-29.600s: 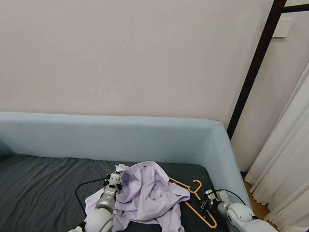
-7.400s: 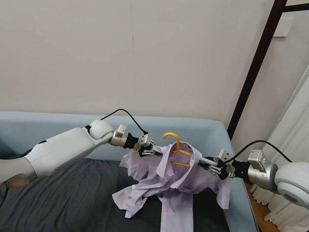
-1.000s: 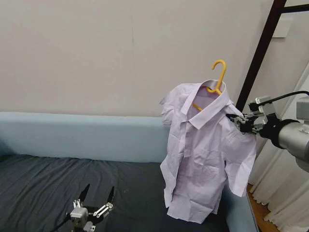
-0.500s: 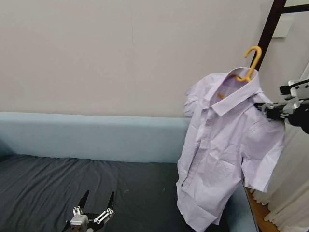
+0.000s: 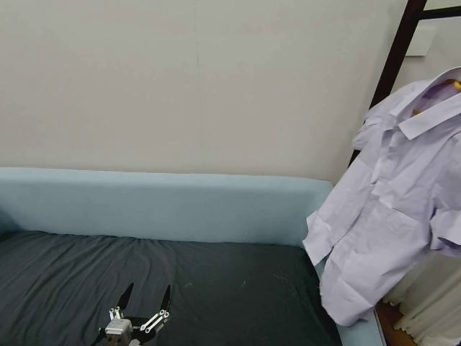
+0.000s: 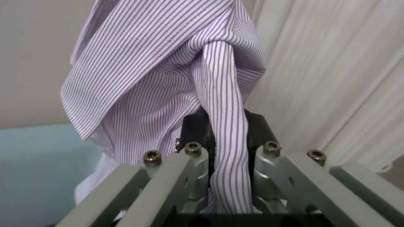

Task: Pick up the clothes from the sofa and hang them on the clothes hanger.

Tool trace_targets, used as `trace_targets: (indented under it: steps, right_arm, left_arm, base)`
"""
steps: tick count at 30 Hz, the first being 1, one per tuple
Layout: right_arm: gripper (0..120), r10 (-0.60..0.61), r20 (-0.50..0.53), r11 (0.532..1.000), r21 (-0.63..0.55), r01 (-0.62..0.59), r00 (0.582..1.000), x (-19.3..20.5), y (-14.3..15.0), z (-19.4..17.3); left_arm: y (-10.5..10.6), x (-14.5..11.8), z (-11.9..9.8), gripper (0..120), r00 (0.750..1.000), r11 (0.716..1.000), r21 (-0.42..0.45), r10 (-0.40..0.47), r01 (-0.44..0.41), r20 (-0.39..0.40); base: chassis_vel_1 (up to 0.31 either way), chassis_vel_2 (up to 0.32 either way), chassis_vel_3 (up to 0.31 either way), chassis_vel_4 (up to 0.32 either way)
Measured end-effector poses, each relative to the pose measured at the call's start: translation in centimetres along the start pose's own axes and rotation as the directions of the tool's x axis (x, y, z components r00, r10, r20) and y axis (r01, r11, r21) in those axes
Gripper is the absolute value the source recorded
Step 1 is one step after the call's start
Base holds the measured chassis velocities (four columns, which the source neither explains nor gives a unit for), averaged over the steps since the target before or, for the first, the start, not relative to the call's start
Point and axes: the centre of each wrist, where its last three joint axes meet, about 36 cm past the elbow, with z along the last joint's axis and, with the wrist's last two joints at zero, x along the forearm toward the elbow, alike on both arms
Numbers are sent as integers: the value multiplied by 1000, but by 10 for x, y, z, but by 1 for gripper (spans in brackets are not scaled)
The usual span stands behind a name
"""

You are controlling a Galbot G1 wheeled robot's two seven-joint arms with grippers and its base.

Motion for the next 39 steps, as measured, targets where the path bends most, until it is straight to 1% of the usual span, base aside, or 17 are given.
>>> trace_targets:
  steps: [2, 4, 7, 8, 12, 13, 16, 18, 21, 22, 23, 25, 26, 31, 35, 38, 39]
  right_arm:
    - [7, 45, -23, 999, 11, -45, 999, -22, -7, 8]
    - [7, 71, -28, 997, 21, -71, 997, -34, -12, 12]
    - [7, 138, -36, 990, 38, -137, 990, -75, -35, 23]
    - [7, 138, -36, 990, 38, -137, 990, -75, -35, 23]
    - [7, 104, 14, 992, 68, -104, 995, -115, -53, 45]
    - [7, 104, 14, 992, 68, -104, 995, -115, -53, 45]
    - [7, 79, 70, 994, 69, -83, 994, -138, -57, 59]
    - [7, 66, 79, 996, 61, -71, 995, -145, -59, 63]
    - [7, 63, 99, 997, 47, -68, 993, -176, -66, 82]
    - [7, 63, 99, 997, 47, -68, 993, -176, -66, 82]
    - [7, 58, 107, 997, 49, -64, 993, -189, -67, 93]
    - [7, 53, 137, 997, 49, -60, 989, -211, -66, 107]
    - [7, 53, 137, 997, 49, -60, 989, -211, -66, 107]
    - [7, 48, 200, 997, 44, -58, 979, -269, -39, 109]
    - [7, 46, 239, 995, 78, -66, 970, -285, -27, 93]
    - [7, 42, 271, 991, 111, -74, 962, -287, -22, 86]
    - [7, 39, 302, 985, 151, -88, 952, -285, -17, 81]
  left_arm:
    - [0, 0, 0, 100, 1000, 1000, 0, 0, 0, 0]
    - [0, 0, 0, 100, 1000, 1000, 0, 0, 0, 0]
    - [0, 0, 0, 100, 1000, 1000, 1, 0, 0, 0]
    - [0, 0, 0, 100, 1000, 1000, 1, 0, 0, 0]
    - [0, 0, 0, 100, 1000, 1000, 1, 0, 0, 0]
    - [0, 0, 0, 100, 1000, 1000, 1, 0, 0, 0]
    - [0, 0, 0, 100, 1000, 1000, 1, 0, 0, 0]
    - [0, 0, 0, 100, 1000, 1000, 1, 0, 0, 0]
    - [0, 0, 0, 100, 1000, 1000, 1, 1, -1, 0]
    - [0, 0, 0, 100, 1000, 1000, 1, 1, -1, 0]
    - [0, 0, 0, 100, 1000, 1000, 1, 1, -1, 0]
    - [0, 0, 0, 100, 1000, 1000, 1, 1, -1, 0]
    - [0, 0, 0, 100, 1000, 1000, 1, 1, -1, 0]
    - [0, 0, 0, 100, 1000, 1000, 1, 1, -1, -1]
    - [0, 0, 0, 100, 1000, 1000, 1, 1, -1, -1]
    - [0, 0, 0, 100, 1000, 1000, 1, 1, -1, -1]
    - [0, 0, 0, 100, 1000, 1000, 1, 1, -1, -1]
  base:
    - [0, 0, 0, 0]
    - [0, 0, 0, 0]
    - [0, 0, 0, 0]
    - [0, 0, 0, 0]
    - [0, 0, 0, 0]
    - [0, 0, 0, 0]
    - [0, 0, 0, 0]
    - [0, 0, 0, 0]
    - [0, 0, 0, 0]
    - [0, 0, 0, 0]
    - [0, 0, 0, 0]
    - [0, 0, 0, 0]
    - [0, 0, 0, 0]
    - [0, 0, 0, 0]
    - [0, 0, 0, 0]
    - [0, 0, 0, 0]
    - [0, 0, 0, 0]
